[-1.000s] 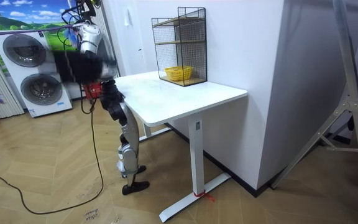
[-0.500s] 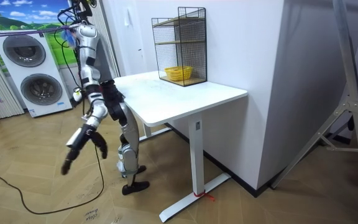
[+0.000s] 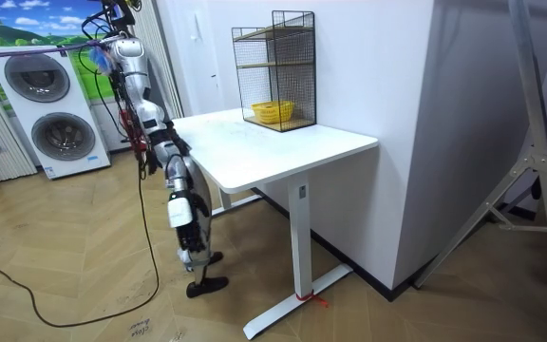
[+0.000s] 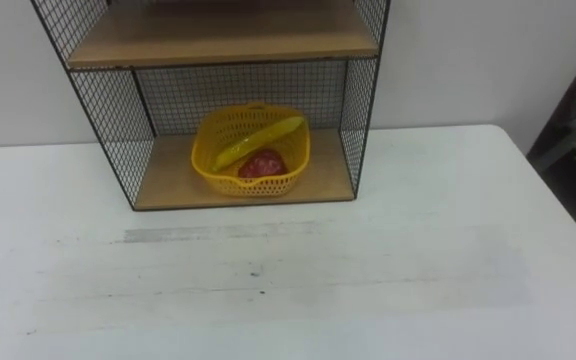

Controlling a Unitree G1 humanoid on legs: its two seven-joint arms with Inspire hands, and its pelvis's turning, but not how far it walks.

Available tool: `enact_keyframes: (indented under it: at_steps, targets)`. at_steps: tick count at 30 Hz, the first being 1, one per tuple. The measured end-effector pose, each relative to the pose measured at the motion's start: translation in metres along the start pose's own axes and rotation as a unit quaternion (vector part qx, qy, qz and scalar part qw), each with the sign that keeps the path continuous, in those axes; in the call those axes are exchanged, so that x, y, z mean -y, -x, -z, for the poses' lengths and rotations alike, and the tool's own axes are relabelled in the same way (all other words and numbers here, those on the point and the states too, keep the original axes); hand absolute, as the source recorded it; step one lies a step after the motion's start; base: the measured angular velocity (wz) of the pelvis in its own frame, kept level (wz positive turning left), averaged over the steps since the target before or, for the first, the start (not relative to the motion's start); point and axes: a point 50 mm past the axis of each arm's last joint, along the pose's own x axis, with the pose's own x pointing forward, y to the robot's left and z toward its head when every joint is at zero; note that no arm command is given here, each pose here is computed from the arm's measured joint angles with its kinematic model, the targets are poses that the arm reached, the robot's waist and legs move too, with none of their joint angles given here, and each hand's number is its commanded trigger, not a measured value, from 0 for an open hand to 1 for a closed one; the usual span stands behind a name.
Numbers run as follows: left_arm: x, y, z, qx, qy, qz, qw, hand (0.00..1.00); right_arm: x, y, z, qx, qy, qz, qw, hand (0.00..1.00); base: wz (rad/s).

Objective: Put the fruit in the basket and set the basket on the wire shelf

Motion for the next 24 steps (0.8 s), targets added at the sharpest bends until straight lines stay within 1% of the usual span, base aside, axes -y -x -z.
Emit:
enact_keyframes:
  at_steps: [2,3,4,8,11,16,19,24]
  targets:
    - [0.022,0.003,-0.011,0.029,-0.074,0.041,0.996,0.00,-0.011,0.002,0.005,-0.002,0.041,-0.031,0.999,0.00,0.16]
    - [0.027,0.004,-0.014,0.035,-0.089,0.052,0.994,0.00,-0.014,0.003,0.005,-0.001,0.051,-0.038,0.998,0.00,0.00]
    - [0.037,0.007,-0.018,0.050,-0.119,0.074,0.989,0.00,-0.019,0.004,0.006,0.002,0.074,-0.051,0.996,0.00,-0.08]
    - [0.048,0.010,-0.013,0.057,-0.180,0.095,0.977,0.00,-0.025,0.006,0.016,0.002,0.149,-0.071,0.986,0.00,-0.02]
    - [0.052,0.012,-0.010,0.058,-0.213,0.109,0.969,0.00,-0.026,0.007,0.020,0.000,0.188,-0.081,0.979,0.00,-0.02]
    - [0.056,0.013,-0.007,0.057,-0.249,0.115,0.960,0.00,-0.031,0.008,0.023,-0.008,0.225,-0.111,0.968,0.00,-0.05]
    - [0.054,0.012,-0.005,0.055,-0.268,0.111,0.955,0.00,-0.034,0.009,0.026,-0.019,0.225,-0.129,0.966,0.00,-0.07]
    - [0.048,0.011,0.002,0.048,-0.321,0.100,0.941,0.00,-0.035,0.010,0.027,-0.025,0.225,-0.142,0.964,0.00,-0.01]
